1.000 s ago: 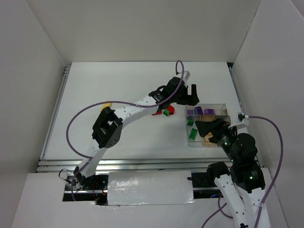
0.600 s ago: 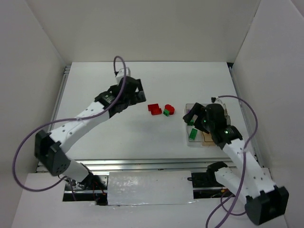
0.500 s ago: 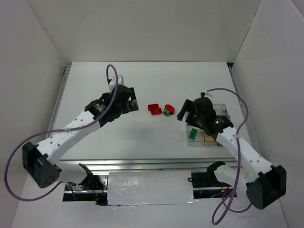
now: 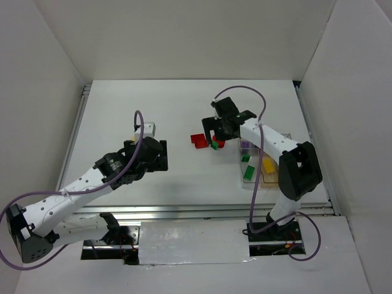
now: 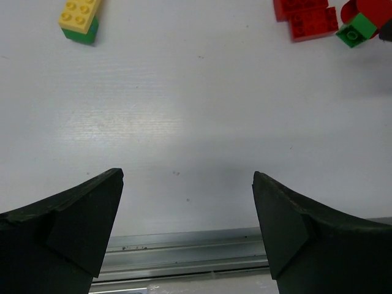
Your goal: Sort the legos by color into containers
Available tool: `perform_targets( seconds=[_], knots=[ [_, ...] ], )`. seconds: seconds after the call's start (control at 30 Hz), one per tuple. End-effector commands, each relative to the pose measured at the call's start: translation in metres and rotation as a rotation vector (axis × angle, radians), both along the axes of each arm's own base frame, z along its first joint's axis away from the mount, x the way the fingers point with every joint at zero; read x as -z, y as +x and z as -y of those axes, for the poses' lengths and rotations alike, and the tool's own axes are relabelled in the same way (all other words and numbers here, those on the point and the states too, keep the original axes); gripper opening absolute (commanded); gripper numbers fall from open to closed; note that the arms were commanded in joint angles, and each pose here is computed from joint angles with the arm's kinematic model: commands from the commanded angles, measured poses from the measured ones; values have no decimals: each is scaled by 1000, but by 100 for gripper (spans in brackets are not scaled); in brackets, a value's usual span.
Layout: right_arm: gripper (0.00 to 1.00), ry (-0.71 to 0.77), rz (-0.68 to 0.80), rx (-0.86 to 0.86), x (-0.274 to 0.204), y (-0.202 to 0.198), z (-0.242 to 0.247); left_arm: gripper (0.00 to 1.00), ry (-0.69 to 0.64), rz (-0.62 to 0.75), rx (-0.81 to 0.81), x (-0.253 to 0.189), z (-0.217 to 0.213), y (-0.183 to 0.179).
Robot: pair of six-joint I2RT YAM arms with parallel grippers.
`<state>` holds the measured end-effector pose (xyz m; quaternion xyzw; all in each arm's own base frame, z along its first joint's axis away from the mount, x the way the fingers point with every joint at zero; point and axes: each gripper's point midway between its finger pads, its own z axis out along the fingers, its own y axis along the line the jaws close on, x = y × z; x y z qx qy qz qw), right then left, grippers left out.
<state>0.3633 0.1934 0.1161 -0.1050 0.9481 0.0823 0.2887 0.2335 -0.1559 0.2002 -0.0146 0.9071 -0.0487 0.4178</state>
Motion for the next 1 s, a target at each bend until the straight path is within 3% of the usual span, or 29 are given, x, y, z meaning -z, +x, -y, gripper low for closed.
perform_targets(
  seconds=[0.0, 0.23, 0.6, 0.77, 0.87, 0.9, 0.97],
  knots=[
    [100, 7, 120, -155, -32, 18, -28, 100, -41, 38, -67, 0, -12, -3],
    [100, -63, 66, 76, 3, 55, -51, 99, -142, 74, -88, 2, -25, -18],
    [100, -91, 24, 62, 49, 79, -98, 100, -155, 65, -71, 4, -28, -27],
    [99, -123, -21, 94, 74, 74, -95, 100, -154, 58, -69, 7, -28, -27],
    [86, -123, -53, 104, 83, 68, -93, 100, -157, 57, -63, 8, -26, -27],
    [78, -114, -62, 107, 87, 65, -94, 99, -158, 56, -62, 8, -26, -27],
    [72, -108, -68, 112, 88, 63, -93, 100, -159, 58, -60, 8, -26, -27]
  ],
)
